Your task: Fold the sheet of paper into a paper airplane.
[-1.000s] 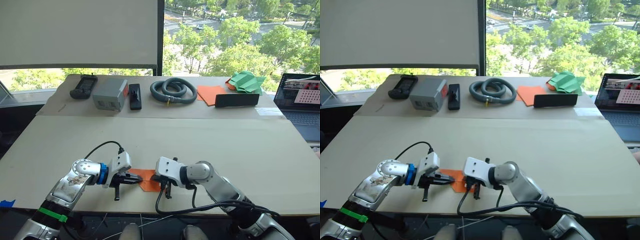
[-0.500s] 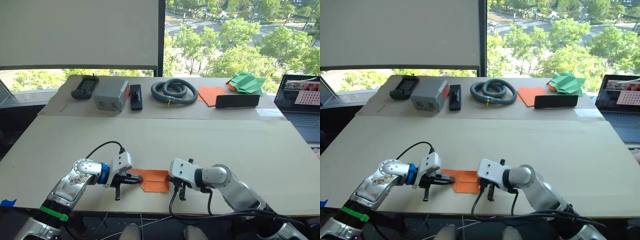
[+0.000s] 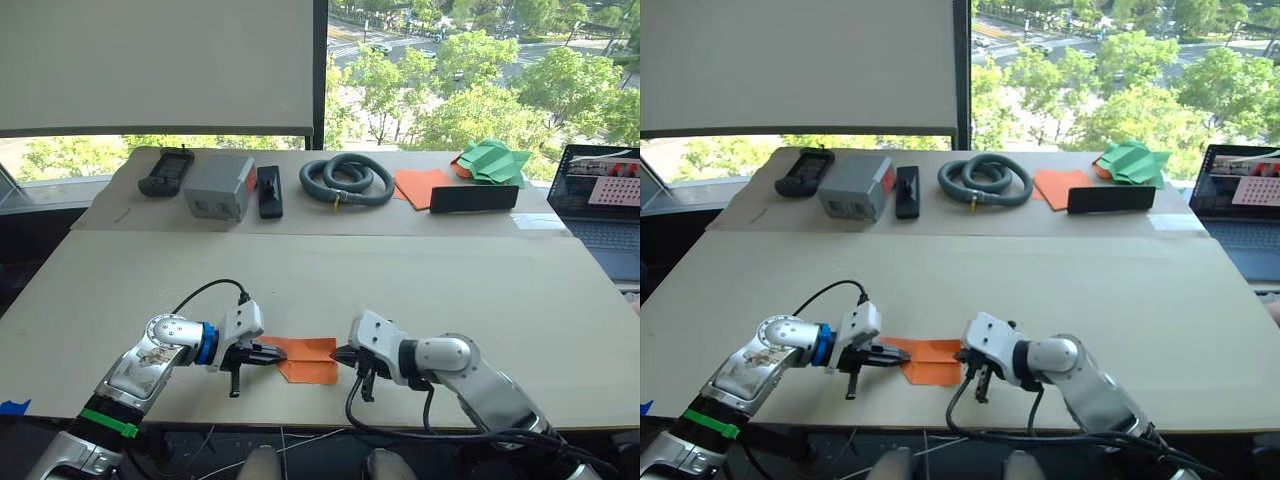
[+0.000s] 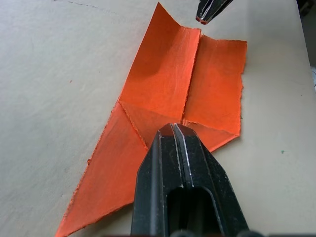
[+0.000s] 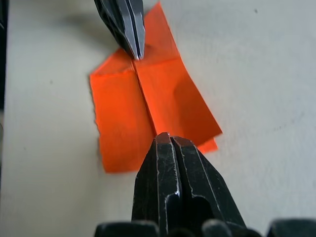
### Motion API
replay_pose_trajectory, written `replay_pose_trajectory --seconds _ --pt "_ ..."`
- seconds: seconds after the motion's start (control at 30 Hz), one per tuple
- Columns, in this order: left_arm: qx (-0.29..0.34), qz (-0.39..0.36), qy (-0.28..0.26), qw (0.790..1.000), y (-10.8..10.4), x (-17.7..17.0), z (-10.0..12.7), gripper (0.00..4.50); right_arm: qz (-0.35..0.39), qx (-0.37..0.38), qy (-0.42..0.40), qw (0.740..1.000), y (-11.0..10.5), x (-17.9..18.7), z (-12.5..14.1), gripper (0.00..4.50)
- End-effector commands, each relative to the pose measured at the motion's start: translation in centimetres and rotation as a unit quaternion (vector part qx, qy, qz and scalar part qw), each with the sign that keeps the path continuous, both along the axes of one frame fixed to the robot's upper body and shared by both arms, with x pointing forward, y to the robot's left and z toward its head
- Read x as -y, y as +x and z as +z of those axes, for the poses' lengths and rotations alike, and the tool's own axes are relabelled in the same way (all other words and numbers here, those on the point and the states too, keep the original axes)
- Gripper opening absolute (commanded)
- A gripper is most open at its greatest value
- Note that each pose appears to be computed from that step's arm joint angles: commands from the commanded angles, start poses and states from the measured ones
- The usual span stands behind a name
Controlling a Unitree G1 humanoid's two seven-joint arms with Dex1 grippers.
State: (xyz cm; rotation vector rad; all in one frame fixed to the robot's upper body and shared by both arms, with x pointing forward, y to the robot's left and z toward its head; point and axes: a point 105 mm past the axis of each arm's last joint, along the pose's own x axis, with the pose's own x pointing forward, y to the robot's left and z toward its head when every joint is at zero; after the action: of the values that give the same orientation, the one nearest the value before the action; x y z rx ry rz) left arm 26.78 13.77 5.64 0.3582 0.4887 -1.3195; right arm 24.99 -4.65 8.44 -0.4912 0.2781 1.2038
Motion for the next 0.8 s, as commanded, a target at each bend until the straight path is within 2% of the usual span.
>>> replay_pose_trajectory --seconds 0.03,0.2,0.3,0.4,0.5,0.8 --pt "-0.012 -0.005 0.021 1.000 -0.3 0.3 -0.9 0.00 0.008 0.031 0.015 0.999 0.8 -1.2 1.3 0.03" --pt "-0.005 -0.016 0.013 1.000 -0.2 1.6 -0.8 0.00 -0.031 0.006 -0.061 0.998 2.5 -0.7 -2.4 0.03" --pt "0.000 -0.028 0.014 0.999 0.0 2.8 -1.3 0.00 -0.023 -0.035 -0.104 0.994 1.7 0.3 -4.6 0.03" --pt "0.002 -0.032 0.012 0.999 0.2 3.5 -1.6 0.00 -0.020 -0.052 -0.121 0.991 1.3 0.6 -5.3 0.03" --pt "-0.006 -0.034 0.030 0.999 -0.2 3.5 -2.7 0.00 -0.020 -0.053 -0.122 0.991 1.3 0.3 -5.3 0.03" --pt "-0.029 -0.008 0.086 0.996 -1.4 -0.9 -5.0 0.00 -0.024 -0.051 -0.122 0.991 1.4 0.0 -5.3 0.03"
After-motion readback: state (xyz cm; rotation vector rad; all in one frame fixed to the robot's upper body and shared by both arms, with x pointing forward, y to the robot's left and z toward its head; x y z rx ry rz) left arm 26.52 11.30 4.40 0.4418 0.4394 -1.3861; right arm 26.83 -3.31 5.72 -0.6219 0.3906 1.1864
